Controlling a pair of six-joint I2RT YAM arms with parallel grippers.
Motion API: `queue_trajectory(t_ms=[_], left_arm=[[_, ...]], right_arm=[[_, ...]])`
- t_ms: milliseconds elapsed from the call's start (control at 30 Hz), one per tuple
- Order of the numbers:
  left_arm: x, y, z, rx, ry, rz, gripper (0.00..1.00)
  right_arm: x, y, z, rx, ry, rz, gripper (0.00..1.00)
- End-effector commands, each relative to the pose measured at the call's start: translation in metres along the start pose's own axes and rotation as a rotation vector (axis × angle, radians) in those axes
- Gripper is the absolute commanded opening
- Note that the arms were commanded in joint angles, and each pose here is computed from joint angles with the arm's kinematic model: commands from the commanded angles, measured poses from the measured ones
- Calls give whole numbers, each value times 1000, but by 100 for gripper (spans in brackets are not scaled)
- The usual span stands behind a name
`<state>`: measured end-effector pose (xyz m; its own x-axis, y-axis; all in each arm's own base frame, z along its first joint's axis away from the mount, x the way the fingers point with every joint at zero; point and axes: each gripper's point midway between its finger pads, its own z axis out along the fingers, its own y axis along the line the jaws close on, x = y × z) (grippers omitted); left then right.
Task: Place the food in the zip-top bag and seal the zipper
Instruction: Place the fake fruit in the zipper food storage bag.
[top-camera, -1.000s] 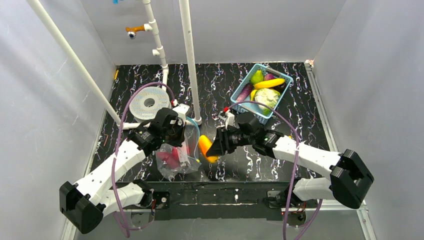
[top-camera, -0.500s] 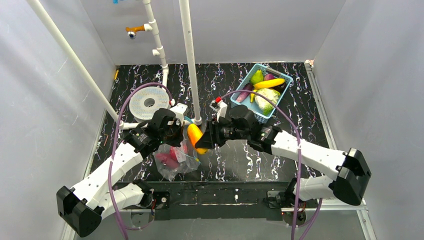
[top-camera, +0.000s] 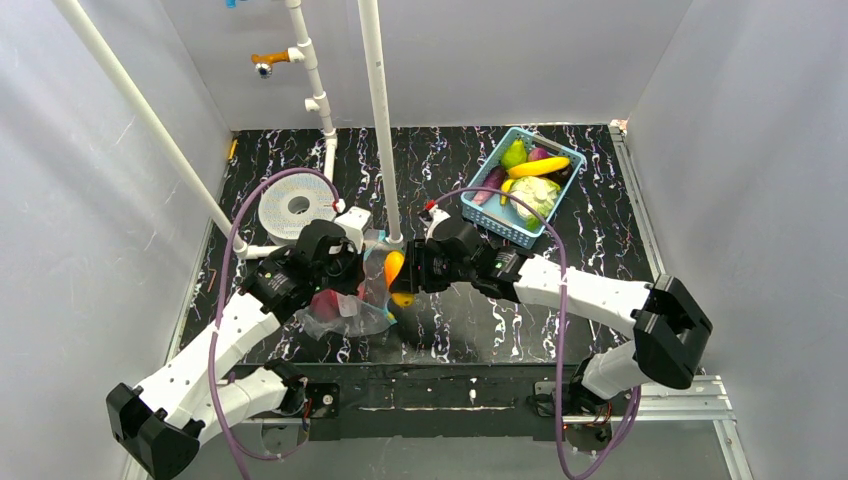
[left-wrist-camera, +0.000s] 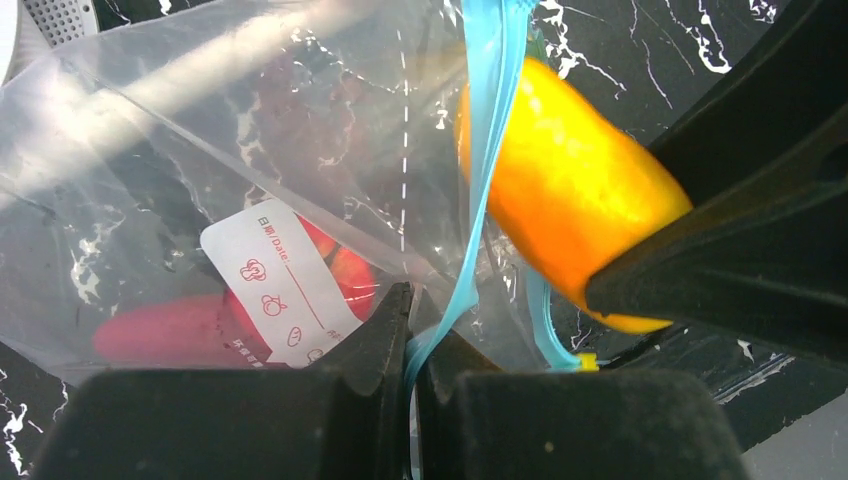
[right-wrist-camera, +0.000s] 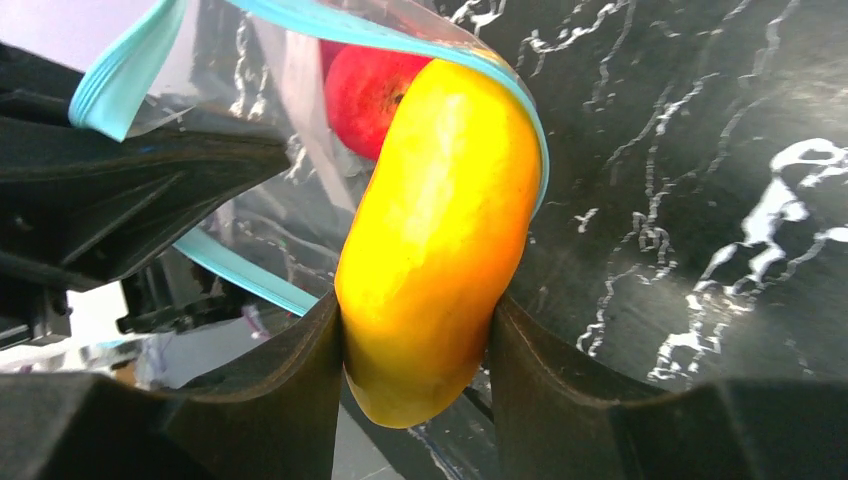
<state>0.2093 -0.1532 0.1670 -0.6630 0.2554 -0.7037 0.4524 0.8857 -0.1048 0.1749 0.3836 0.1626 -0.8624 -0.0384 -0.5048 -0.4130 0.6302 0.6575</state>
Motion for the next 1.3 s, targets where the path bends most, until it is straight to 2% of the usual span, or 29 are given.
queue_trajectory(t_ms=[0,167,300,400,633,1000,1067,1267], left_arm=[[-3,0,-6,-1,-27,4,0],[-2,-2,-4,13,-17,8,0],[-2,-3,-5,18,-21,8,0],[-4,-3,-8,20,-37,7,0],[-9,-6,-17,44,-80,7,0],[-15,-8,-28,65,-152,14,0],[-15,-8,-28,61,-151,15,0],[-14,-3,-27,34,-149,14,0]], right_arm=[[-39,13,-18,58,-145,-93,19],[-33,54,-3,-74,-55,-190,27],[-41,71,4,-108,-45,-240,34],[-53,74,7,-111,-78,-255,42],[-64,60,20,-47,-94,-269,50],[-79,60,10,-13,-143,-350,87],[-79,61,7,-18,-144,-359,90],[-74,58,-10,-22,-153,-369,90]])
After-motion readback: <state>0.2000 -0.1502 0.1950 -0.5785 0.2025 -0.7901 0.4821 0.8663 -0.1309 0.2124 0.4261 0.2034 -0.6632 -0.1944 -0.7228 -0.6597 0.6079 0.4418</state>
